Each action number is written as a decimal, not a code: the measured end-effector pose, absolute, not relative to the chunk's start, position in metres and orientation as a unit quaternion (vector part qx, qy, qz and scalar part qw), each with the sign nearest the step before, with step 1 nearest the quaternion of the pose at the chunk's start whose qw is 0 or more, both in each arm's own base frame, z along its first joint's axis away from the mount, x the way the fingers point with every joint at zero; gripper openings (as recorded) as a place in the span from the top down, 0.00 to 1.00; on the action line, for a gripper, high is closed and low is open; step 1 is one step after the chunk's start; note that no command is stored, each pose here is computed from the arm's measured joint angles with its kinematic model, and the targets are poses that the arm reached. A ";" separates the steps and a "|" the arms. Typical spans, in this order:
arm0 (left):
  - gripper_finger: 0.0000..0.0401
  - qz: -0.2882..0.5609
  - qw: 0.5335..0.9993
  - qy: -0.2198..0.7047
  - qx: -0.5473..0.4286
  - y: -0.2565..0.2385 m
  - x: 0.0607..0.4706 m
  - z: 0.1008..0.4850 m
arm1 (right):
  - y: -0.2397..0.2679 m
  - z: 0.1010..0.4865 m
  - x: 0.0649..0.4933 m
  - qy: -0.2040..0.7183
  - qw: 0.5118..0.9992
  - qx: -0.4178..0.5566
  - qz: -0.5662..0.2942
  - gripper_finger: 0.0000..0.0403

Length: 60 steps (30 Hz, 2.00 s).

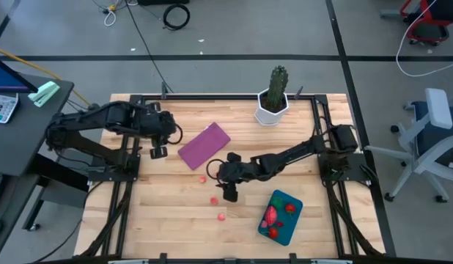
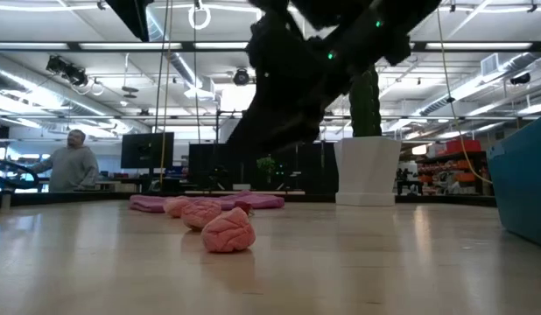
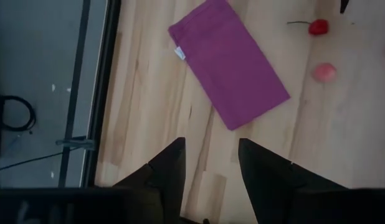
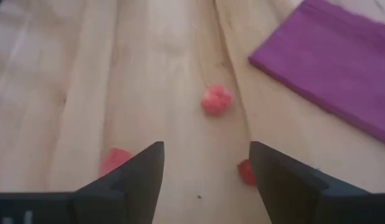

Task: Pick and placing Produce into tupperware
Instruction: Put the cherry into the blue bin, then put the peach into the blue bin

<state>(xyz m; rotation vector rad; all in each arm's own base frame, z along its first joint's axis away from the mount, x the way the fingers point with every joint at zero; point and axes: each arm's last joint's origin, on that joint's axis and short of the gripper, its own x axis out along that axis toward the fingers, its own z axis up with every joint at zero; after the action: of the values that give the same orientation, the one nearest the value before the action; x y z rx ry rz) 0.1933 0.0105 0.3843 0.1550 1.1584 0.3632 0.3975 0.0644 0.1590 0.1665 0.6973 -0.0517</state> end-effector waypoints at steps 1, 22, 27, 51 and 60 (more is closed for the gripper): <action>0.61 0.173 0.818 0.544 0.071 0.012 0.193 0.384 | 0.062 0.156 0.399 0.343 0.935 0.085 -0.028 0.39; 0.66 0.202 0.820 0.533 0.058 0.029 0.195 0.386 | 0.046 0.122 0.406 0.367 0.927 0.055 -0.062 0.39; 0.65 0.202 0.820 0.533 0.058 0.029 0.195 0.386 | 0.045 0.131 0.414 0.320 0.947 0.001 -0.035 0.39; 0.65 0.203 0.823 0.527 0.056 0.029 0.196 0.386 | 0.014 0.147 0.434 0.303 0.952 0.033 -0.005 0.39; 0.67 0.209 0.824 0.525 0.046 0.029 0.196 0.386 | 0.014 0.140 0.428 0.348 0.937 0.041 -0.013 0.39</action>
<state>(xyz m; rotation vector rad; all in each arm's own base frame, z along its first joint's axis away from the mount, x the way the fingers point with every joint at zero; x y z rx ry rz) 0.1962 0.0286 0.3860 0.0970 1.1154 0.4449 0.4279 0.0143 0.1396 0.0847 0.7109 -0.0257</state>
